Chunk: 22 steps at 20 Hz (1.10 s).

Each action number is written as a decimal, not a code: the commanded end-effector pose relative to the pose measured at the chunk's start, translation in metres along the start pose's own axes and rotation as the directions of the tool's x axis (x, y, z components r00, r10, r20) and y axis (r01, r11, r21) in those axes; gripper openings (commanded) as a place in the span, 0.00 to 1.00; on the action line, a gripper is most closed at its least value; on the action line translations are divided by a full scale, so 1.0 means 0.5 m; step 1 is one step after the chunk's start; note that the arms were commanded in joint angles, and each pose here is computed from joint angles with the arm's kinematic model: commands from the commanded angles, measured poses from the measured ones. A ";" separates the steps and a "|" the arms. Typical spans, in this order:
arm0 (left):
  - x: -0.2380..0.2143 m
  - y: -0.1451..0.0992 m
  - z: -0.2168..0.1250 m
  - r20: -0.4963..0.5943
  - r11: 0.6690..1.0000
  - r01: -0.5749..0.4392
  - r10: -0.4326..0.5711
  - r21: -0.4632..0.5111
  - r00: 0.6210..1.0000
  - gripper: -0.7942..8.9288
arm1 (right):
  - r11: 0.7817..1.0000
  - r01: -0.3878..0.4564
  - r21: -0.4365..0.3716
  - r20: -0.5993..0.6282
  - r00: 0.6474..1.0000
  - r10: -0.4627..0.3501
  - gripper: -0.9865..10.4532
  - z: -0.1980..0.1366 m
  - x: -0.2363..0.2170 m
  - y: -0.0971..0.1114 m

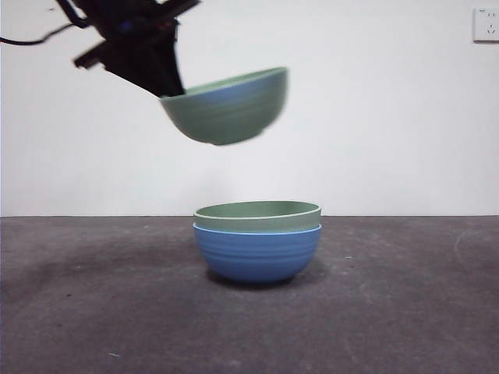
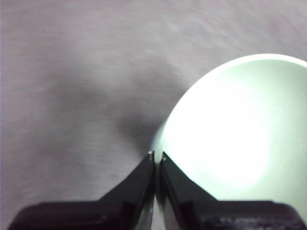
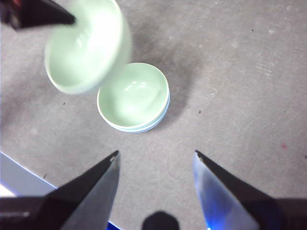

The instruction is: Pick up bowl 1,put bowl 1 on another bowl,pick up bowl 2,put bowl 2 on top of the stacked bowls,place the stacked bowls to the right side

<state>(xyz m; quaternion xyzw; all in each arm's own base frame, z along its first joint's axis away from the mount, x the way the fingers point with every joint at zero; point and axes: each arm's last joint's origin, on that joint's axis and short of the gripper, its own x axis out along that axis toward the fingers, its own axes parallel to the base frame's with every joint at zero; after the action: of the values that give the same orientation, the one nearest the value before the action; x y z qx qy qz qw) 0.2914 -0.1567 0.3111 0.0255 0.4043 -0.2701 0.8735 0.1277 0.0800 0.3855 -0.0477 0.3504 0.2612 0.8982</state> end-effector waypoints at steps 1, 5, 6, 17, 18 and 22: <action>0.059 -0.005 -0.010 -0.055 1.000 -0.018 0.018 -0.009 0.998 0.07 | 1.000 0.002 0.008 0.001 1.000 -0.002 0.31 0.000 -0.001 0.000; 0.139 -0.013 -0.023 -0.110 1.000 -0.008 0.005 -0.025 0.994 0.07 | 1.000 0.004 0.010 -0.028 1.000 -0.004 0.31 -0.006 -0.001 0.000; 0.154 -0.011 -0.027 -0.121 0.999 -0.010 0.005 -0.034 0.993 0.07 | 1.000 0.005 0.010 -0.032 0.999 -0.004 0.31 -0.006 -0.001 0.000; 0.193 -0.016 -0.050 -0.214 0.998 0.038 -0.049 -0.056 0.976 0.42 | 1.000 0.006 0.011 -0.041 0.999 -0.005 0.31 -0.007 0.001 -0.001; 0.190 -0.016 -0.051 -0.218 0.998 0.038 -0.049 -0.056 0.975 0.47 | 1.000 0.006 0.011 -0.044 0.999 -0.006 0.31 -0.006 0.003 -0.001; 0.156 -0.019 -0.048 -0.226 0.998 0.032 -0.045 -0.058 0.973 0.47 | 1.000 0.007 0.012 -0.058 0.998 -0.007 0.32 -0.005 0.010 -0.001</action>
<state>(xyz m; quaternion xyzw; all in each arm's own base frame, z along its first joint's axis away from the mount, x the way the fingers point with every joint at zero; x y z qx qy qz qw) 0.3126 -0.1936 0.2383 0.0268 0.5130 -0.2695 0.8146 0.1287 0.0806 0.3803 -0.0553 0.3779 0.2567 0.8878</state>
